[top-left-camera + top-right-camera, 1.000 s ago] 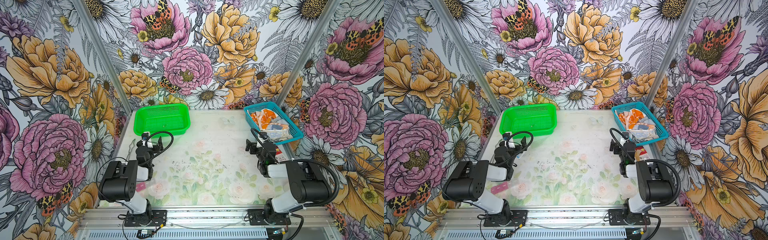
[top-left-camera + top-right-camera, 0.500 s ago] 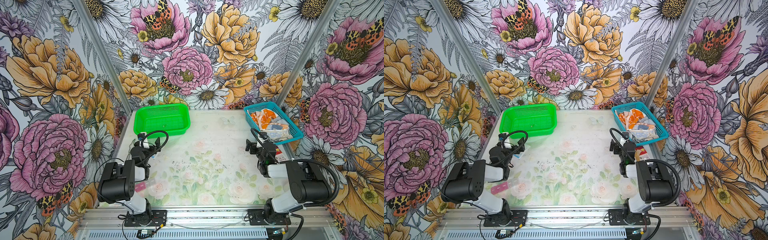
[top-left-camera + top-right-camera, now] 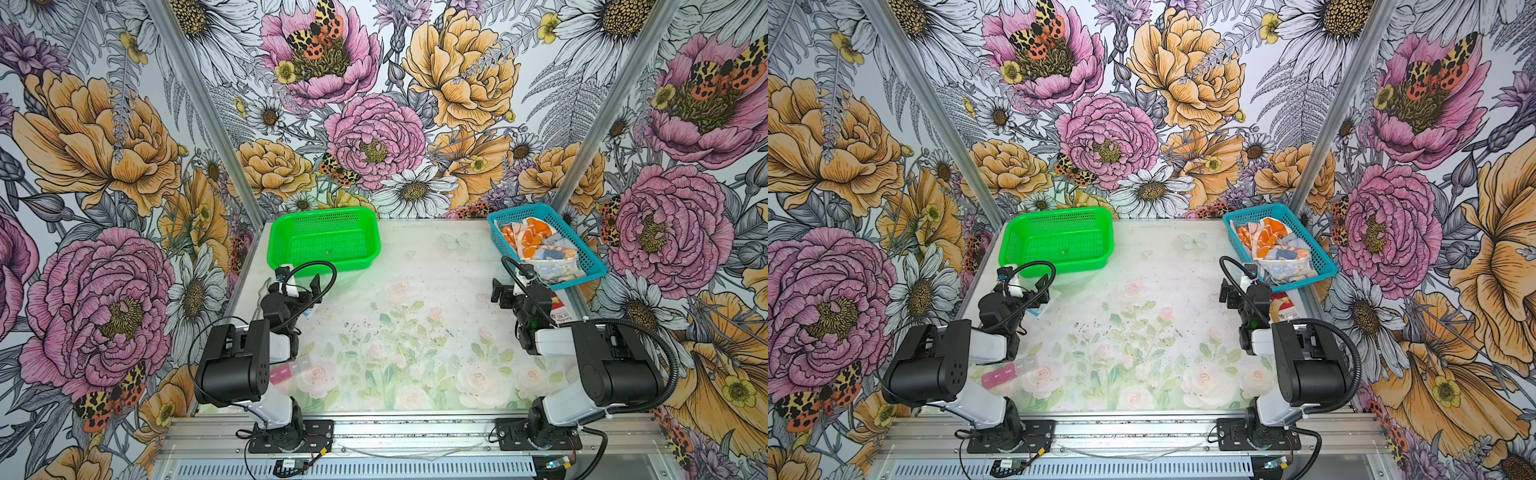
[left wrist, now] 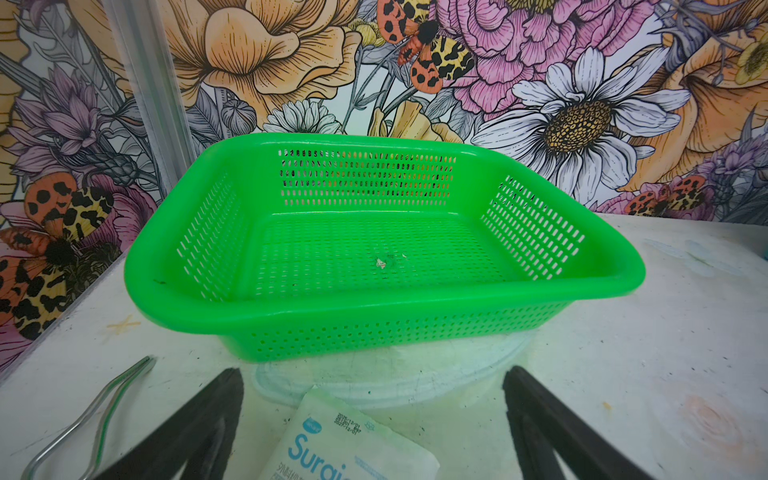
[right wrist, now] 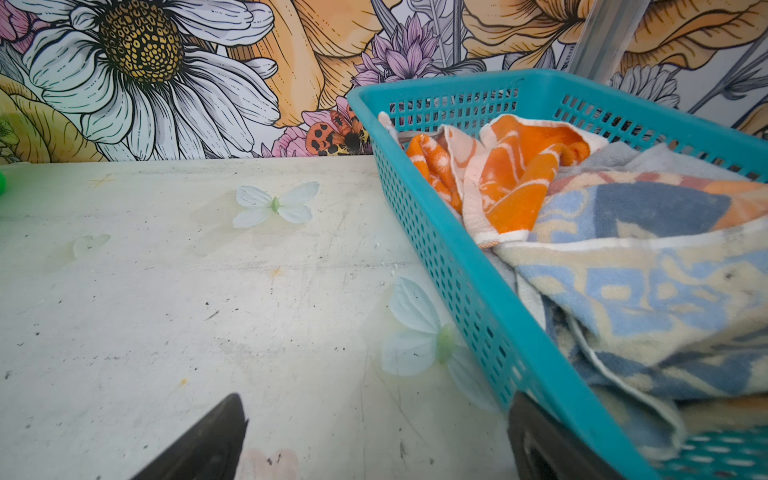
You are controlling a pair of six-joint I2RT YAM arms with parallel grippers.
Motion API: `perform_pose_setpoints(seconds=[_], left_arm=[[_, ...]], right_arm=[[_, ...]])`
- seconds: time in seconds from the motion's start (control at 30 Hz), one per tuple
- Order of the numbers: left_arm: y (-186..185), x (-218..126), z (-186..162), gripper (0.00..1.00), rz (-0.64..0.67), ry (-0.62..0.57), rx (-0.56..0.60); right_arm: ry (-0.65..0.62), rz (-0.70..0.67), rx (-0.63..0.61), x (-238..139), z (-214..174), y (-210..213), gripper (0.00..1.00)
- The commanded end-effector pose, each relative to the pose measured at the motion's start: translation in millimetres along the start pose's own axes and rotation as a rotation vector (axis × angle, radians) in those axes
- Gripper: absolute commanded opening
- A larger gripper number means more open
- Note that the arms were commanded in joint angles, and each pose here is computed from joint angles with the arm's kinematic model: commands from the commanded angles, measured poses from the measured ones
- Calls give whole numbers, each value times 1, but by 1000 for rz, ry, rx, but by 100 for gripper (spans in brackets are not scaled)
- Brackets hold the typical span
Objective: Fold and stack the towels
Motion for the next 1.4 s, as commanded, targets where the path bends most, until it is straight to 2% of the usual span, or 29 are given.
perform_pose_setpoints(seconds=[0.0, 0.07, 0.13, 0.2, 0.27, 0.37, 0.47, 0.53, 0.6, 0.67, 0.73, 0.87, 1.07, 1.17, 1.37], left_arm=[[-3, -10, 5, 99, 2, -63, -11], [-4, -23, 16, 99, 50, -100, -4], [-18, -40, 30, 99, 101, -140, 57], [-41, -51, 45, 99, 121, -113, 116], [-64, -56, 65, 99, 127, -37, 95], [-99, -62, 89, 99, -1, -9, 25], [-146, -65, 104, 99, -181, 39, -2], [-185, -69, 113, 99, -286, 82, 28], [-223, -71, 116, 99, -396, 146, 47], [-258, -76, 116, 99, -532, 197, 54], [-285, -82, 113, 99, -595, 227, 77], [-326, -90, 97, 99, -652, 302, 140], [-355, -94, 74, 99, -655, 313, 167], [-359, -91, 66, 99, -661, 322, 148], [-361, -80, 55, 99, -651, 349, 138]], right_arm=[[-112, -23, -22, -11, 18, 2, 99], [-132, -42, -45, -26, 32, 7, 99], [-167, -77, -54, -44, 56, 15, 99], [-153, -94, -5, -60, 85, 17, 98], [-125, -163, 64, -76, 115, 13, 97], [-34, -280, 125, -78, 147, 1, 97], [121, -347, 196, -57, 163, -16, 93], [178, -384, 237, -38, 165, -29, 92], [219, -349, 323, -18, 165, -45, 87], [268, -294, 429, 4, 163, -65, 71], [307, -279, 490, 23, 157, -84, 63], [373, -291, 539, 57, 140, -110, 60], [423, -267, 549, 92, 123, -123, 56], [431, -201, 538, 106, 126, -118, 54], [437, -175, 500, 122, 128, -101, 54]])
Point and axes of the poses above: each gripper's point midway between its finger pads, its own x axis out along the fingers, its own y axis along the line the jaws close on, z = x × y, the point moved 8 cm from there along -x, back along the fingers, and after that the axes turned 5 degrees about x, right-handed, at the moved point
